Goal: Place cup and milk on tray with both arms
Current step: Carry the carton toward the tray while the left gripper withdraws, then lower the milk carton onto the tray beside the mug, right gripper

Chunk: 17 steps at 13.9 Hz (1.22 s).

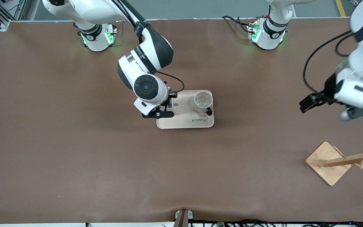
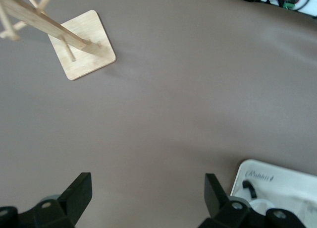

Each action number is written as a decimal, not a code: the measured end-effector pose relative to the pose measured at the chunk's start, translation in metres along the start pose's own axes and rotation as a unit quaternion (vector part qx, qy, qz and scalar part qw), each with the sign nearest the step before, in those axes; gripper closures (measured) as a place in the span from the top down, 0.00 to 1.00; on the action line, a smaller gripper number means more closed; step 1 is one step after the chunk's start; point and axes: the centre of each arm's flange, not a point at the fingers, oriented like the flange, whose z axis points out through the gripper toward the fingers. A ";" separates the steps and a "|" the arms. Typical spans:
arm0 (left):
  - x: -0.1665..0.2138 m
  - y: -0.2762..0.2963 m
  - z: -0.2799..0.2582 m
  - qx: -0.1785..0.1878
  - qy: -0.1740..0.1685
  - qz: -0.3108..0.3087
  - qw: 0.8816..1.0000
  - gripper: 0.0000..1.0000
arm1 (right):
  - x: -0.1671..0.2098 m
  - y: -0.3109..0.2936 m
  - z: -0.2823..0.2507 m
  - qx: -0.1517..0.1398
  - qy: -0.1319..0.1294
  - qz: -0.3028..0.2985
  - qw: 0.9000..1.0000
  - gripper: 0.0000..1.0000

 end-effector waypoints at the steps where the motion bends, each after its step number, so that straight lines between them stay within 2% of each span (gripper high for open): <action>1: -0.004 -0.015 -0.012 0.002 -0.003 0.011 1.000 1.00 | 0.002 -0.001 0.005 -0.002 -0.003 -0.002 1.000 0.50; 4: -0.022 -0.048 -0.040 0.014 -0.014 0.045 0.999 1.00 | 0.001 -0.007 0.013 -0.003 -0.005 -0.010 1.000 0.50; 8: -0.046 -0.065 -0.053 0.021 -0.019 0.086 0.996 1.00 | 0.003 -0.023 0.018 0.012 0.027 -0.019 0.999 0.50; 17: -0.057 -0.075 -0.047 0.026 -0.028 0.097 0.995 1.00 | 0.000 -0.022 0.033 -0.004 0.004 -0.023 1.000 0.50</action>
